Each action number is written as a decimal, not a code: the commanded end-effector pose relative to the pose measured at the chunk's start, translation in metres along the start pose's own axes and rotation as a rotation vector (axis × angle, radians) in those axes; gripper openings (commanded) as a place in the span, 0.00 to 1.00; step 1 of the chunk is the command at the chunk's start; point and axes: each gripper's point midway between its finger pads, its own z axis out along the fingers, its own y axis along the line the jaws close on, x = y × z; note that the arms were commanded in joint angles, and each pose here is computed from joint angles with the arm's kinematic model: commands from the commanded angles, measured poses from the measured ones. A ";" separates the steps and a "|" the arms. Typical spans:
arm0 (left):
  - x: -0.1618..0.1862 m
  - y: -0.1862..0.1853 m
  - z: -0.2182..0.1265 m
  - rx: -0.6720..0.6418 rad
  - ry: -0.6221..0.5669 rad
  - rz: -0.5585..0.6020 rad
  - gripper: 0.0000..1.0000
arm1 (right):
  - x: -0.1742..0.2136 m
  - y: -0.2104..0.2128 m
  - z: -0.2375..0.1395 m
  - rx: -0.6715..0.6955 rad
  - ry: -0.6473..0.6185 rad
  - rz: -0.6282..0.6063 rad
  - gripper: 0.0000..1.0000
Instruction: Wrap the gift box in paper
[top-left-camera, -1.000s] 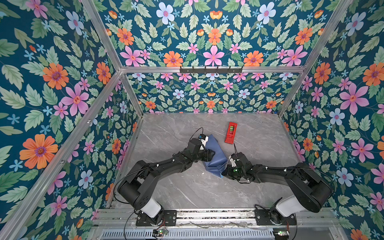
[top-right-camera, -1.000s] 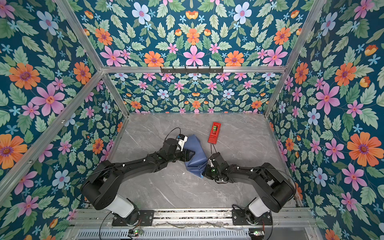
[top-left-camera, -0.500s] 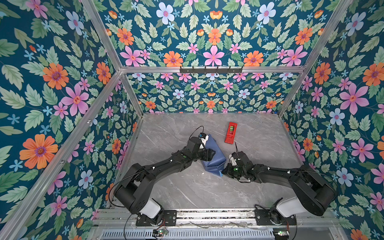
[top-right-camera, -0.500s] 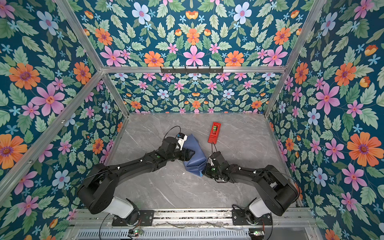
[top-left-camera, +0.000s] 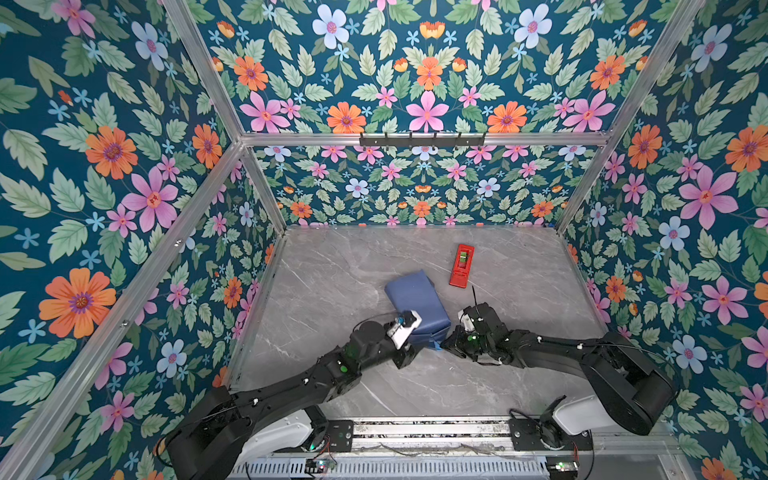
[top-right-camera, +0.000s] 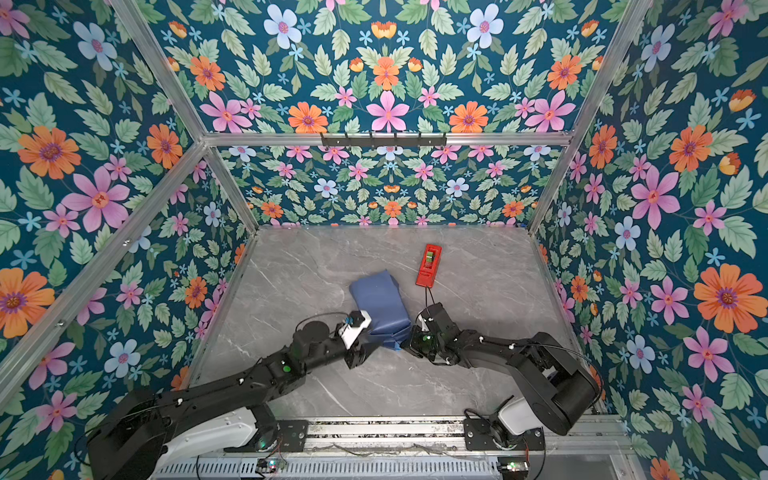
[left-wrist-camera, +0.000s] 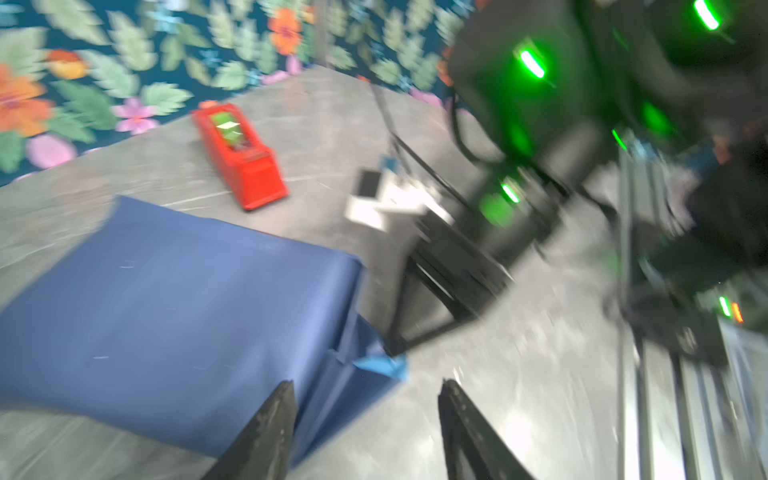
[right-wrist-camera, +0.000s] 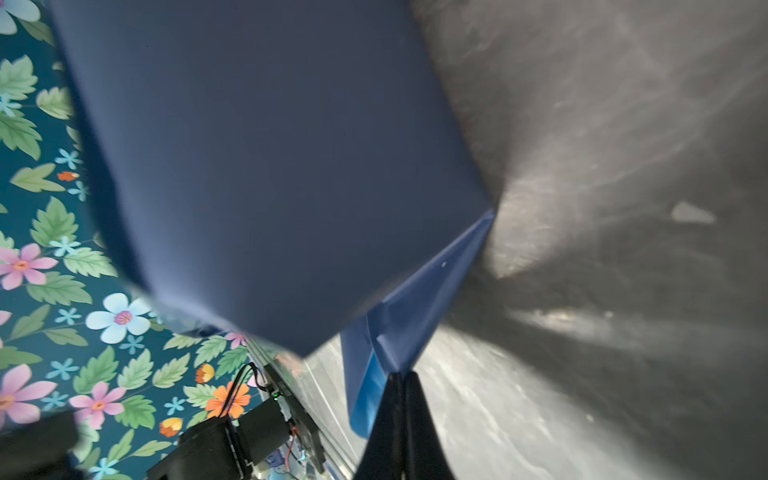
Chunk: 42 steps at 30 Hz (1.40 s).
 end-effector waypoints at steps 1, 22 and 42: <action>0.003 -0.019 0.002 0.069 -0.031 0.193 0.52 | 0.000 0.009 -0.001 -0.038 0.004 0.022 0.00; 0.059 -0.007 0.059 0.050 0.134 0.480 0.47 | 0.001 0.012 0.000 -0.056 0.014 0.044 0.00; 0.069 0.002 0.080 0.014 0.138 0.548 0.25 | 0.003 0.014 0.000 -0.060 0.009 0.045 0.00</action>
